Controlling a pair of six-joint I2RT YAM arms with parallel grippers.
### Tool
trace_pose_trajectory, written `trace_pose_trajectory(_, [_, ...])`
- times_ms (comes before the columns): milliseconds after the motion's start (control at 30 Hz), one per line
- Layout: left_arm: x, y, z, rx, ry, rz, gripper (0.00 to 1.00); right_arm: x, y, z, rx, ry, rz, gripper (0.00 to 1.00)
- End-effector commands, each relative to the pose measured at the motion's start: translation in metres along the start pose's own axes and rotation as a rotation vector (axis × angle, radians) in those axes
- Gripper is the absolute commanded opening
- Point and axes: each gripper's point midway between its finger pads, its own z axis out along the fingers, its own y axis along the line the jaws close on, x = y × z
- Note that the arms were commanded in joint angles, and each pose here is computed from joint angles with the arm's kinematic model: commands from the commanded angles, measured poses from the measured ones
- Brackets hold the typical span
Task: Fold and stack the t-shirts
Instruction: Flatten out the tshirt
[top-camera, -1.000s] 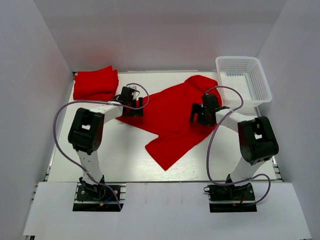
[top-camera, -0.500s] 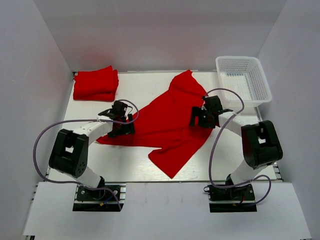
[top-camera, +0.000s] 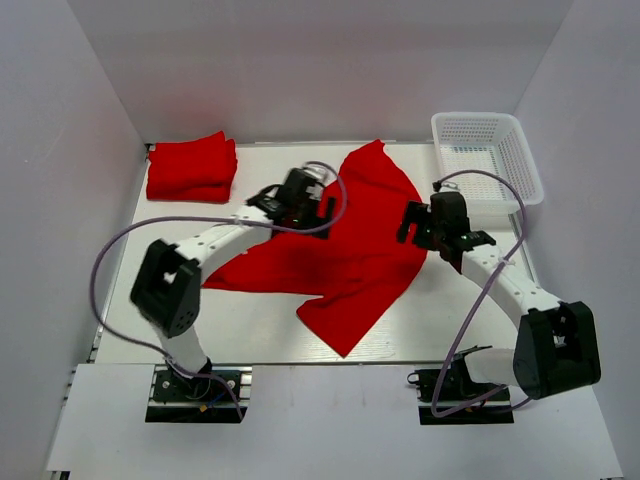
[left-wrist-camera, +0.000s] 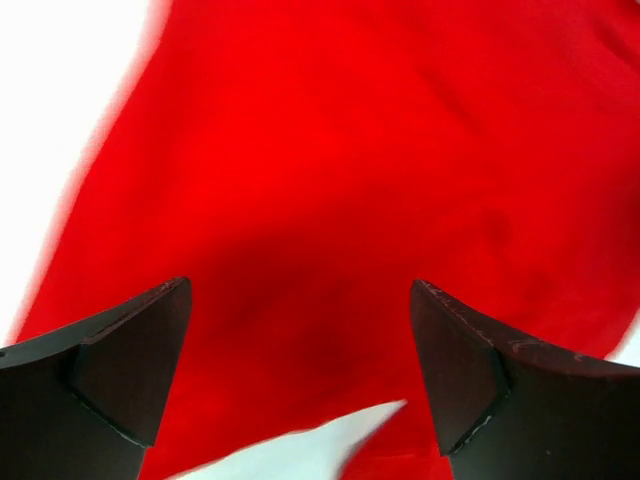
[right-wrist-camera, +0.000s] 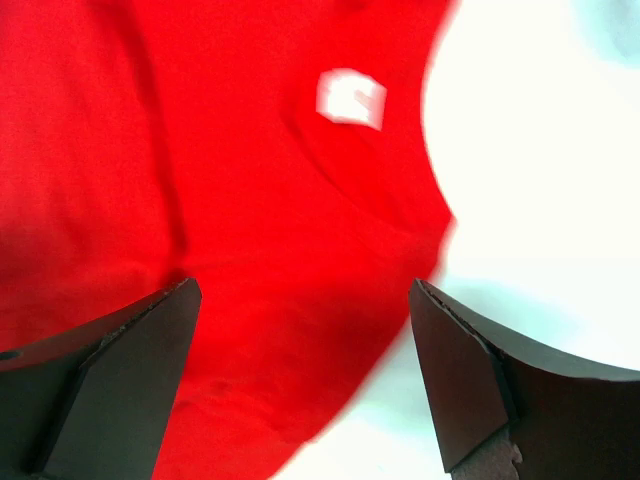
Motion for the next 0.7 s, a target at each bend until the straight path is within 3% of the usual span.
trace_pose_trajectory(0, [0.018,-0.068,0.009,0.153,0.065,0.190,0.98,0.024,-0.036,-0.007,0.166,0.027,0.084,0.90])
trace_pose_trajectory(233, [0.054,-0.136,0.032,0.258,0.130,0.299,0.86,0.045,-0.055,-0.009,0.223,0.076,0.110,0.90])
trace_pose_trajectory(533, [0.078,-0.142,0.053,0.148,0.200,0.304,0.69,0.048,-0.067,-0.014,0.249,0.065,0.134,0.90])
trace_pose_trajectory(667, [0.087,-0.142,0.056,0.147,0.219,0.315,0.47,0.048,-0.069,-0.013,0.247,0.069,0.141,0.90])
